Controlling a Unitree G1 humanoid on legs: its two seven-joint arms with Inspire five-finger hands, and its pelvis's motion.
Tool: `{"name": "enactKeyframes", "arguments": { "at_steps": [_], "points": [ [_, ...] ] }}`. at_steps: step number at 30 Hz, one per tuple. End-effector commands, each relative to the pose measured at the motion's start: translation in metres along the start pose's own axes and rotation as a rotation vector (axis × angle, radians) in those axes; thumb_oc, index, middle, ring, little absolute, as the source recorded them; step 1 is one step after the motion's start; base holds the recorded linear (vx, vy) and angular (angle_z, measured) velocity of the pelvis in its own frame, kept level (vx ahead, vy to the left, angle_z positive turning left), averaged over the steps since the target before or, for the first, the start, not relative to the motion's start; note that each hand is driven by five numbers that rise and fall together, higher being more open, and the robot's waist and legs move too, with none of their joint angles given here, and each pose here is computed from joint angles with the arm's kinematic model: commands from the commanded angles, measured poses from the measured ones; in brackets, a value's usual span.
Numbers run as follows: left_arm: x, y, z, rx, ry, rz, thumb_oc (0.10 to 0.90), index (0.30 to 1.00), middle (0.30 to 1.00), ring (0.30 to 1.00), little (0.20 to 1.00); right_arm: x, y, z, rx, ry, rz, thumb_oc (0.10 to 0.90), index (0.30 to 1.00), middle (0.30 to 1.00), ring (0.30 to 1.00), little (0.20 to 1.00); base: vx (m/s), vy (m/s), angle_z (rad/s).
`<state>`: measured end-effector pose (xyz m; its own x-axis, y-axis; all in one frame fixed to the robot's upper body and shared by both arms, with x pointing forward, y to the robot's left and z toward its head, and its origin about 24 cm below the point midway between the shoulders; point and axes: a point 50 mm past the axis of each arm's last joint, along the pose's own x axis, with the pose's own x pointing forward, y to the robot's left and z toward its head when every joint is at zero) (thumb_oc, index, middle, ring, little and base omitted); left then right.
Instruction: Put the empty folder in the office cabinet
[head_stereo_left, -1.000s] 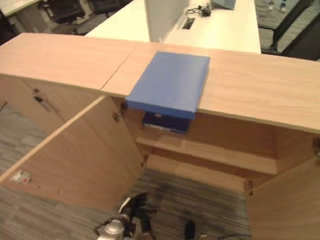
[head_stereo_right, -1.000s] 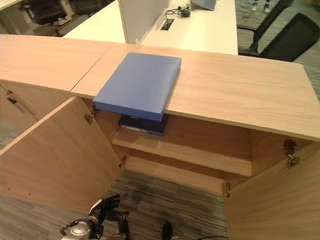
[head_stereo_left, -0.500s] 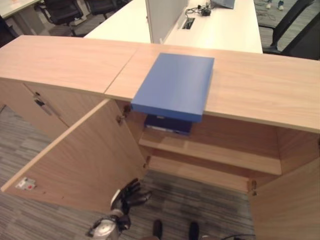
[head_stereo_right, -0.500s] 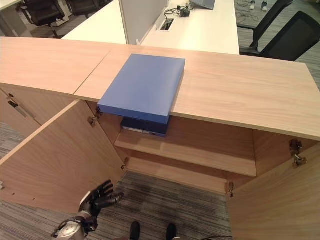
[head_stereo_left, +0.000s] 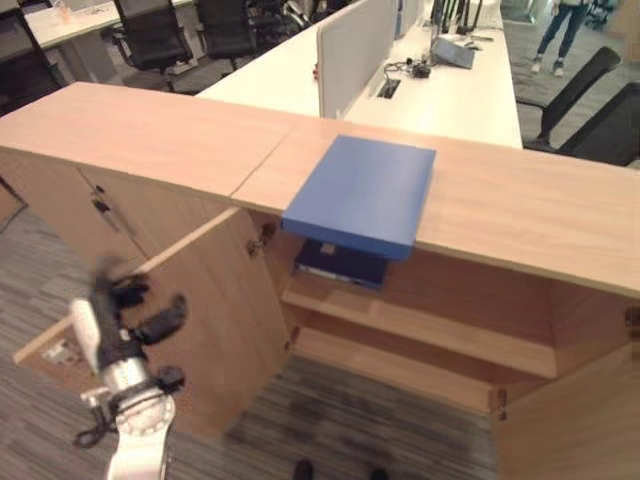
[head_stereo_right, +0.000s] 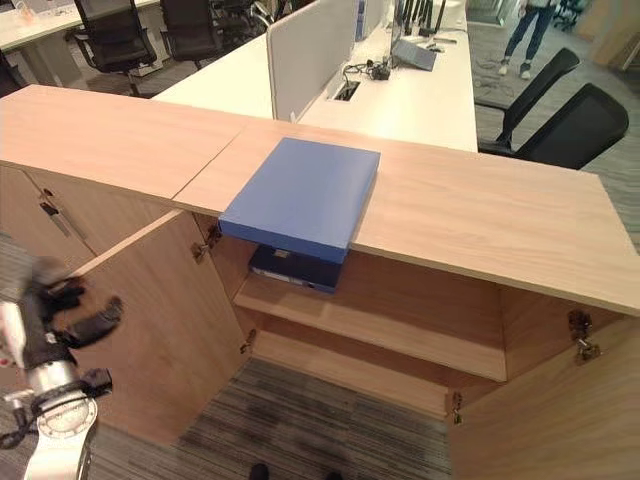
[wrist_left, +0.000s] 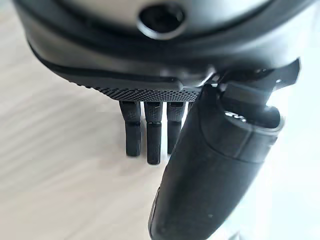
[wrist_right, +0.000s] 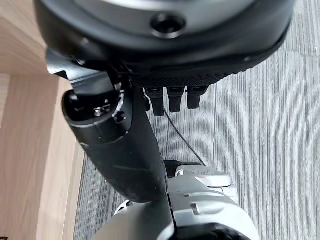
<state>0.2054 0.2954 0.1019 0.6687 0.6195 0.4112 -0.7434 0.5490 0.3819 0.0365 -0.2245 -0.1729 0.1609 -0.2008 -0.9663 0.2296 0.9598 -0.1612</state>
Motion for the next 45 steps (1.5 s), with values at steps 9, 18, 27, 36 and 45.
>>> {"name": "enactKeyframes", "arguments": {
  "at_steps": [9,18,27,36,45],
  "points": [
    [0.016,-0.029,0.12,0.062,-0.752,-0.181,0.8,0.9,0.9,0.9,0.9,0.001,0.022,0.012,-0.112,-0.028,0.049,0.8,0.9,0.9,0.9,0.9,0.02,0.022,-0.08],
    [-0.002,-0.06,0.167,0.006,-1.005,-0.383,0.8,0.9,0.9,0.9,0.9,0.001,0.017,0.009,-0.143,-0.013,0.042,0.8,0.9,0.9,0.9,0.9,0.0,0.009,-0.02],
    [-0.011,-0.092,0.186,0.078,-1.139,-0.54,0.8,0.9,0.9,0.9,0.9,0.001,0.013,0.01,-0.147,-0.01,0.039,0.8,0.9,0.9,0.9,0.9,0.01,0.005,-0.03],
    [-0.006,-0.108,0.191,0.158,-1.169,-0.57,0.8,0.9,0.9,0.9,0.9,0.001,0.005,0.006,-0.136,0.006,0.021,0.8,0.9,0.9,0.9,0.9,0.0,0.001,-0.03],
    [0.004,-0.107,0.181,0.133,-1.06,-0.577,0.8,0.9,0.9,0.9,0.9,0.001,-0.001,0.0,-0.13,0.032,0.014,0.8,0.9,0.9,0.9,0.9,0.0,-0.001,-0.02]
  ]
}}
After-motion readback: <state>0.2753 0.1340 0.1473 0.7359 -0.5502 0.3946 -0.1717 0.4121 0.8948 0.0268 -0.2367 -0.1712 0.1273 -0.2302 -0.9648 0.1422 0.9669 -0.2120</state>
